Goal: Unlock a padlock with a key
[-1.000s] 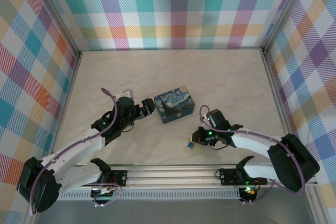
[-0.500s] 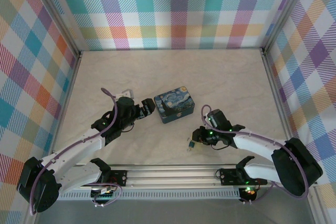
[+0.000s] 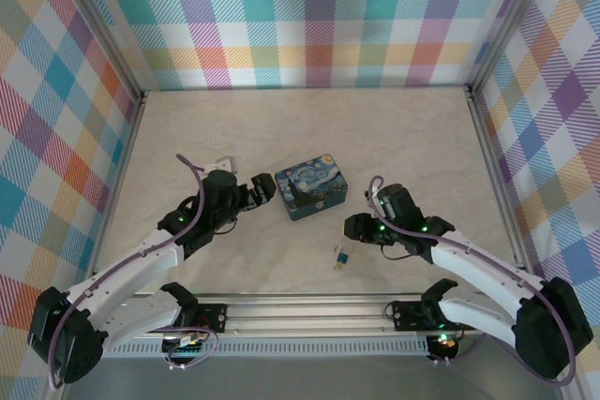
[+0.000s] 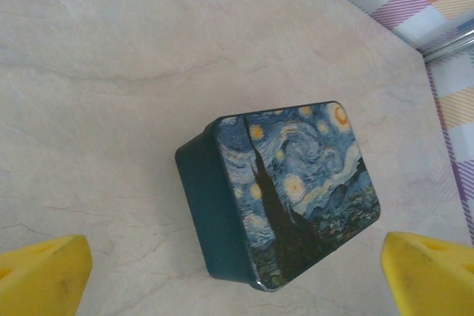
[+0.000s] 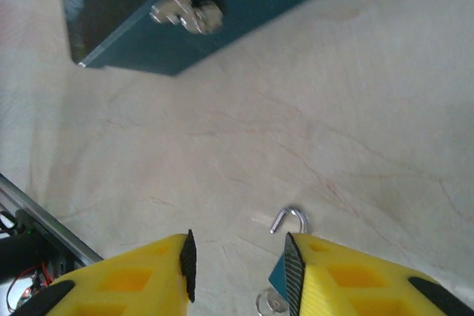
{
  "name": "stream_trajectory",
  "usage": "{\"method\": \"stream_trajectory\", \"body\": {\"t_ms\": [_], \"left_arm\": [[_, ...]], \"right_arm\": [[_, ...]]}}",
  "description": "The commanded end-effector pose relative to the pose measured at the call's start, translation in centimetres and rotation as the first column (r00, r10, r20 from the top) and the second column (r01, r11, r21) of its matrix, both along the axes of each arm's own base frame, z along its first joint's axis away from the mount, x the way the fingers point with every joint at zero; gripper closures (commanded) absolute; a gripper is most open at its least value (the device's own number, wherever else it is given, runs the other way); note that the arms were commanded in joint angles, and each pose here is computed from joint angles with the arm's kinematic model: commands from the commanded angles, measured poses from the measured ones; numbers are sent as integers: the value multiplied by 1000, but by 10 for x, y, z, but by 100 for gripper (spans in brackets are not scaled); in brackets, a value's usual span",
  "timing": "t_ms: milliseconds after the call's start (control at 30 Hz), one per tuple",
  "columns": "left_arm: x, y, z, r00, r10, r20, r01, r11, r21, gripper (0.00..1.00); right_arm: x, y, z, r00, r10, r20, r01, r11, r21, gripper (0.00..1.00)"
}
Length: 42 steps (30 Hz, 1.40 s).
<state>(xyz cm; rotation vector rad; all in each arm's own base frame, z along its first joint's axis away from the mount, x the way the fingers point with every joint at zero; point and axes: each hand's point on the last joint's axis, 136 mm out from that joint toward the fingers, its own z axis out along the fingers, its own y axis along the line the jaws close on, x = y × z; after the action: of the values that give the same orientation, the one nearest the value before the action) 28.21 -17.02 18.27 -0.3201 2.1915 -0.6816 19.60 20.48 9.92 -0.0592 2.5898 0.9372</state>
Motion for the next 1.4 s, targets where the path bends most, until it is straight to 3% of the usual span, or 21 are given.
{"method": "stream_trajectory", "body": {"t_ms": [0,267,400,600,767,1033,1367], "left_arm": [[-1,6,17,999,2,36,-2,1000,18,0],[-5,9,29,999,-11,53,10,1000,25,0],[-7,10,31,999,-20,41,18,999,49,0],[-8,11,31,999,-21,31,20,998,61,0],[-7,9,30,999,-26,25,24,998,59,0],[-5,6,30,999,-34,18,33,998,59,0],[-6,5,32,999,-39,16,38,998,59,0]], "right_arm": [[7,-6,16,994,36,102,-30,998,-62,57],[28,-7,52,948,120,294,-84,988,-131,52],[40,-12,63,921,140,364,-79,981,-179,44],[67,-32,80,851,103,515,38,966,-255,16],[90,-61,87,790,39,612,187,935,-301,1],[117,-118,71,741,-82,667,415,836,-358,0],[142,-156,39,764,-158,625,499,759,-418,0]]}}
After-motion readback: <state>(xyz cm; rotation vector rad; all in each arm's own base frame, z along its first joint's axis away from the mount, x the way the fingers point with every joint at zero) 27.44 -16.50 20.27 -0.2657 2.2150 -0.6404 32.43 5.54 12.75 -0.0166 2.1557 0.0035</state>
